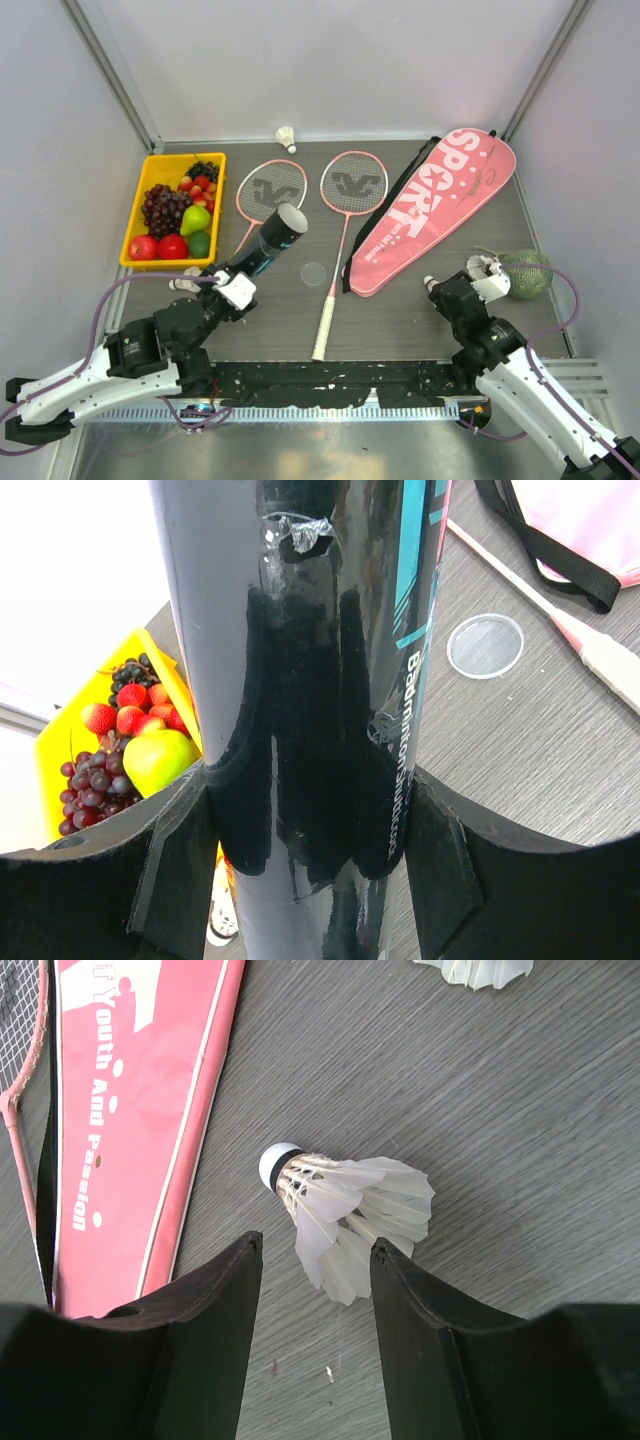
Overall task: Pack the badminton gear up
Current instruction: Pick up the shuttlecock at the center of the board.
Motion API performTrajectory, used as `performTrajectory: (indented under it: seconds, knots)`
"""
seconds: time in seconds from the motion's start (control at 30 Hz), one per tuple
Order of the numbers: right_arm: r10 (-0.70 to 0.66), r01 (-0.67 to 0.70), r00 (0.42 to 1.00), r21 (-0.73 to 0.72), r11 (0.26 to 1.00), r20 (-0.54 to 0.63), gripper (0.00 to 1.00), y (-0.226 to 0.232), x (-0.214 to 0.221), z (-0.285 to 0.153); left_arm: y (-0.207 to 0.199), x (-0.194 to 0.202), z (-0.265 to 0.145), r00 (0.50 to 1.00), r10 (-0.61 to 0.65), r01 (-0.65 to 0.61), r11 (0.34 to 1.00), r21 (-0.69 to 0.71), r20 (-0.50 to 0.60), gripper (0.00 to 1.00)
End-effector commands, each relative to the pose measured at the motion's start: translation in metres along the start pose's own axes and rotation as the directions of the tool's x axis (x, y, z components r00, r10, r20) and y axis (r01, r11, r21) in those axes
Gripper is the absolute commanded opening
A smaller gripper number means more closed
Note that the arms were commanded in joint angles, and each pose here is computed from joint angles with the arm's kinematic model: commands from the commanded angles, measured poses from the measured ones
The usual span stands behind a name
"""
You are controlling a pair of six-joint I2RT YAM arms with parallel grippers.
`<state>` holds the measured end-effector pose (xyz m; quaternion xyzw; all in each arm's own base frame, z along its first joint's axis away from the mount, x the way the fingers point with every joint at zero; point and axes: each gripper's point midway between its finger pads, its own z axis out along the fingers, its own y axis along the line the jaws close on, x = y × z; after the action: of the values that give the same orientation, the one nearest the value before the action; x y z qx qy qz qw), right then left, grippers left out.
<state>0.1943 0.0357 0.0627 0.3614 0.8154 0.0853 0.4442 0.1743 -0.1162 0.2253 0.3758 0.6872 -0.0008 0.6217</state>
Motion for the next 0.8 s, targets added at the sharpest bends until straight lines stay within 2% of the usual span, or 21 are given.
performTrajectory:
  seconds: [0.0, 0.27, 0.37, 0.5, 0.63, 0.7, 0.77]
  knots:
    - [0.047, -0.045, 0.995, -0.026, 0.999, 0.089, 0.51, 0.007, -0.017, 0.004, 0.007, -0.018, -0.002, 0.998, -0.045, 0.046, 0.999, -0.011, 0.049, 0.00]
    - [0.069, -0.065, 0.994, -0.045, 0.997, 0.088, 0.47, 0.010, -0.014, 0.009, -0.005, -0.019, 0.001, 0.998, -0.017, 0.015, 0.999, 0.047, 0.060, 0.00]
    - [0.070, -0.066, 0.994, -0.048, 0.997, 0.082, 0.46, 0.013, -0.013, 0.013, -0.025, -0.015, 0.004, 0.995, 0.057, -0.069, 0.988, 0.139, 0.088, 0.00]
    - [0.073, -0.070, 0.995, -0.051, 0.996, 0.069, 0.45, 0.015, -0.010, 0.017, -0.047, -0.014, 0.005, 0.987, 0.097, -0.125, 0.962, 0.242, 0.125, 0.00]
    - [0.074, -0.071, 0.994, -0.040, 0.997, 0.076, 0.43, 0.013, -0.011, 0.020, -0.081, -0.010, 0.001, 0.969, 0.149, -0.218, 0.893, 0.393, 0.197, 0.00]
    - [0.079, -0.076, 0.994, -0.035, 0.996, 0.078, 0.41, 0.012, -0.010, 0.022, -0.108, -0.010, -0.010, 0.944, 0.163, -0.294, 0.811, 0.506, 0.286, 0.00]
    - [0.079, -0.077, 0.994, -0.031, 0.997, 0.078, 0.38, 0.009, -0.009, 0.024, -0.114, -0.015, -0.018, 0.917, 0.173, -0.352, 0.776, 0.523, 0.360, 0.00]
